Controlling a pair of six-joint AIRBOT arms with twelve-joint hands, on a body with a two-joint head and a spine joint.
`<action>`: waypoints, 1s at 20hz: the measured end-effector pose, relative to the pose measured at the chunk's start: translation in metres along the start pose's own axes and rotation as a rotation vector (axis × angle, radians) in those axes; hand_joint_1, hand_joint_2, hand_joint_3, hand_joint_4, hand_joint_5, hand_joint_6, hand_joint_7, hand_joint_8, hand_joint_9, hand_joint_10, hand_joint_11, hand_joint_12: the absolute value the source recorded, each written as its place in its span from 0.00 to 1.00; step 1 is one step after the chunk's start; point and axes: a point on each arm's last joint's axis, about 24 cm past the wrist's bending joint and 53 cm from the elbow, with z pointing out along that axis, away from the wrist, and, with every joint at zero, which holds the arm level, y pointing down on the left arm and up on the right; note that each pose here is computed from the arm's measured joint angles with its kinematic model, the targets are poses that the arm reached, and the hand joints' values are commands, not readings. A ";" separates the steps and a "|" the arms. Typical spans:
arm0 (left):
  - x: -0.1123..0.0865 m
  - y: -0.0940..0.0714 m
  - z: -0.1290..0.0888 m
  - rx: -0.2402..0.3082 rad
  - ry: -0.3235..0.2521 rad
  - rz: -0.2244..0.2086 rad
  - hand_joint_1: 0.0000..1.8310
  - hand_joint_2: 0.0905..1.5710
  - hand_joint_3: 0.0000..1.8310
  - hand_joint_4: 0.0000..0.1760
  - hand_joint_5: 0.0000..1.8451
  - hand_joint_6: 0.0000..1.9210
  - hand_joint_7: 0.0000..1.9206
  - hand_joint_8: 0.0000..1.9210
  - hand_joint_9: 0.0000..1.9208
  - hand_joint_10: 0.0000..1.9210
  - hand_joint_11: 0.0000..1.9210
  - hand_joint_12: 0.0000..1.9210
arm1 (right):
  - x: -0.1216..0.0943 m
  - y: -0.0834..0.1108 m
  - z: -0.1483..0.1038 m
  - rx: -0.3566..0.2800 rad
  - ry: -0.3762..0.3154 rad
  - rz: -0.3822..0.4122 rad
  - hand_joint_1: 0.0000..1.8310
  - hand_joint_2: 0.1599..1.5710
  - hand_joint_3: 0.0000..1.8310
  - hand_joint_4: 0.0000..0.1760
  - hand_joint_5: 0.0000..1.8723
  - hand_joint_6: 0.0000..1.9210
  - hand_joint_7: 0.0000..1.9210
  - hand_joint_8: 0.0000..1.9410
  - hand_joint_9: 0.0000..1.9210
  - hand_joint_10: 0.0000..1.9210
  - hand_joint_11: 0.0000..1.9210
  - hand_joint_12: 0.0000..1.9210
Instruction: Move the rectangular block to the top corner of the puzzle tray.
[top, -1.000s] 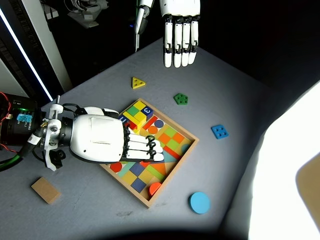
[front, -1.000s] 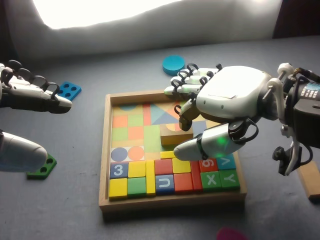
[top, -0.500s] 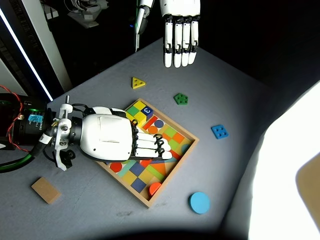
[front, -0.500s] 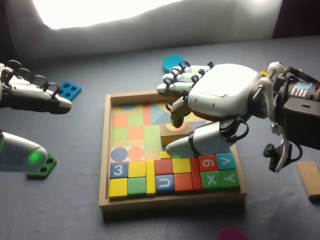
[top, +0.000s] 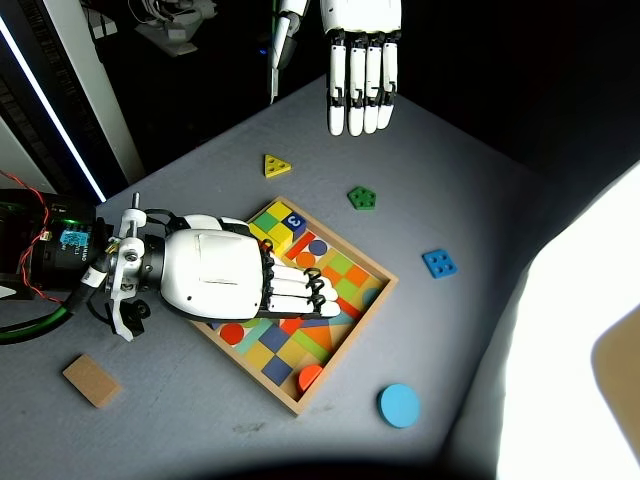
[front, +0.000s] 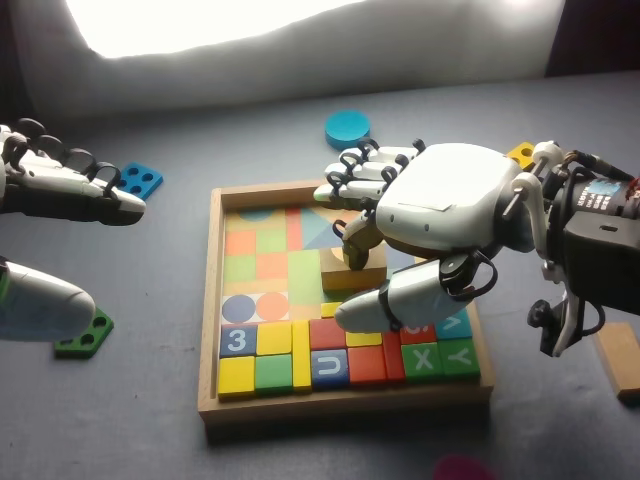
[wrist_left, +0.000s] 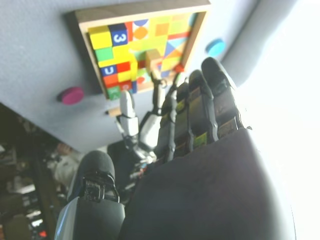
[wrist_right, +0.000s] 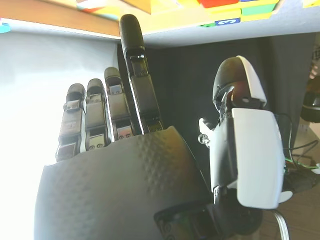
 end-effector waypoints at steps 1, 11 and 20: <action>0.000 0.000 0.000 0.000 0.000 0.000 0.00 0.79 0.00 0.21 0.06 0.00 0.07 0.00 0.07 0.00 0.00 0.29 | 0.000 0.000 0.000 0.000 -0.001 0.000 0.00 0.68 0.00 0.00 0.35 0.25 0.06 0.00 0.00 0.00 0.00 0.00; 0.000 0.000 0.000 0.001 0.000 0.001 0.01 0.79 0.00 0.19 0.08 0.00 0.09 0.00 0.09 0.00 0.00 0.31 | 0.002 -0.001 0.000 0.000 -0.001 0.000 0.00 0.69 0.00 0.00 0.34 0.25 0.04 0.00 0.00 0.00 0.00 0.00; 0.000 0.000 0.000 0.001 0.000 0.000 0.02 0.80 0.00 0.16 0.08 0.00 0.08 0.00 0.08 0.00 0.00 0.29 | -0.008 -0.022 -0.001 0.036 -0.026 -0.007 0.00 0.70 0.00 0.00 0.32 0.23 0.04 0.00 0.00 0.00 0.00 0.00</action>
